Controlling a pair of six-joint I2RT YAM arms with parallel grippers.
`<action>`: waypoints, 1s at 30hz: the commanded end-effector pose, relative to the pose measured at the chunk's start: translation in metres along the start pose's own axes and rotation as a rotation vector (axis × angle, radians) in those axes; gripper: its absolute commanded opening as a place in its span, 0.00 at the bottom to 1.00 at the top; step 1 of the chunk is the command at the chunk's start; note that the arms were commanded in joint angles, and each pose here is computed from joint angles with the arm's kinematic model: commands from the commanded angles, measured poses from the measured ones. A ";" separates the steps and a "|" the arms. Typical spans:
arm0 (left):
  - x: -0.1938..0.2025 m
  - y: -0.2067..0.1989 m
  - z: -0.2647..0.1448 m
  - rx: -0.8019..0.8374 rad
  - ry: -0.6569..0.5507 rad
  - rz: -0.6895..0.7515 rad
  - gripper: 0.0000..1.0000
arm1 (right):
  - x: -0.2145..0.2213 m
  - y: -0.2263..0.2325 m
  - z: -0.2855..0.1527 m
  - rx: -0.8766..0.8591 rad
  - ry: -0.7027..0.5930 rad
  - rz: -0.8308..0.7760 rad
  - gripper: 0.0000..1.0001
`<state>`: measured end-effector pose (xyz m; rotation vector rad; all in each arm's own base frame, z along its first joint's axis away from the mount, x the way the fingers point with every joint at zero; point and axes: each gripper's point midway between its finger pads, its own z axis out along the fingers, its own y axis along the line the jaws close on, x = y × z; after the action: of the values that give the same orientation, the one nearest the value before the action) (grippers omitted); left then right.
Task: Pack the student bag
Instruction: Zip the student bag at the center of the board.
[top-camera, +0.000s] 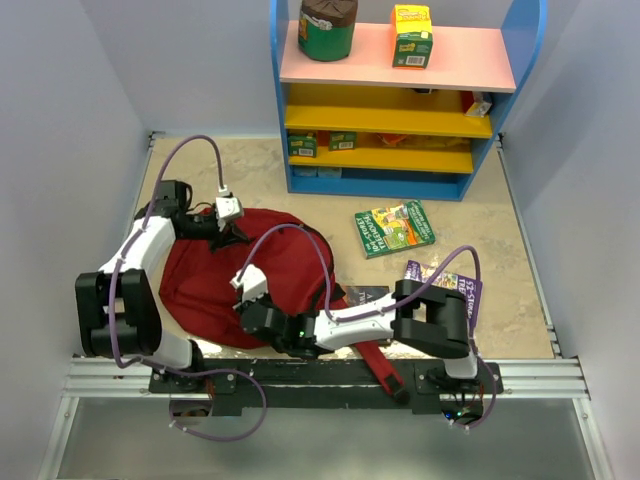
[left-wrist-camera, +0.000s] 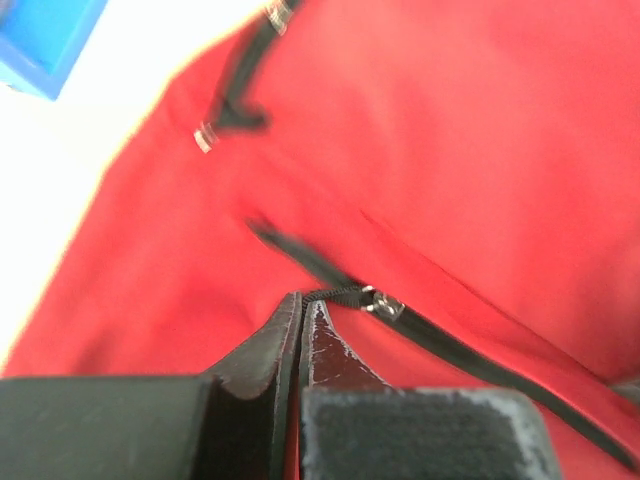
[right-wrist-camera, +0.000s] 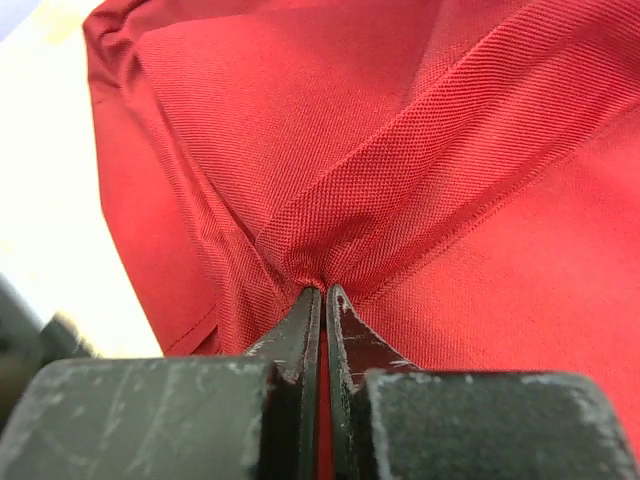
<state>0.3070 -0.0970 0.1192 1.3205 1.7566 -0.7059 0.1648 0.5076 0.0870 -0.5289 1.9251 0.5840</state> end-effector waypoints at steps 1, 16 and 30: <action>-0.049 0.049 0.001 -0.168 -0.167 0.089 0.00 | 0.005 0.025 -0.028 -0.149 0.009 -0.056 0.00; -0.019 0.066 0.023 -0.235 -0.002 0.065 0.37 | -0.068 -0.016 -0.053 -0.070 -0.069 0.072 0.49; -0.038 0.002 -0.006 -0.058 -0.015 0.007 1.00 | -0.127 -0.205 0.005 0.286 0.045 0.055 0.60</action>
<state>0.3345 -0.0901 0.1308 1.2426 1.8020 -0.5126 0.3460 0.3753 0.2333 -0.1448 1.8456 0.4869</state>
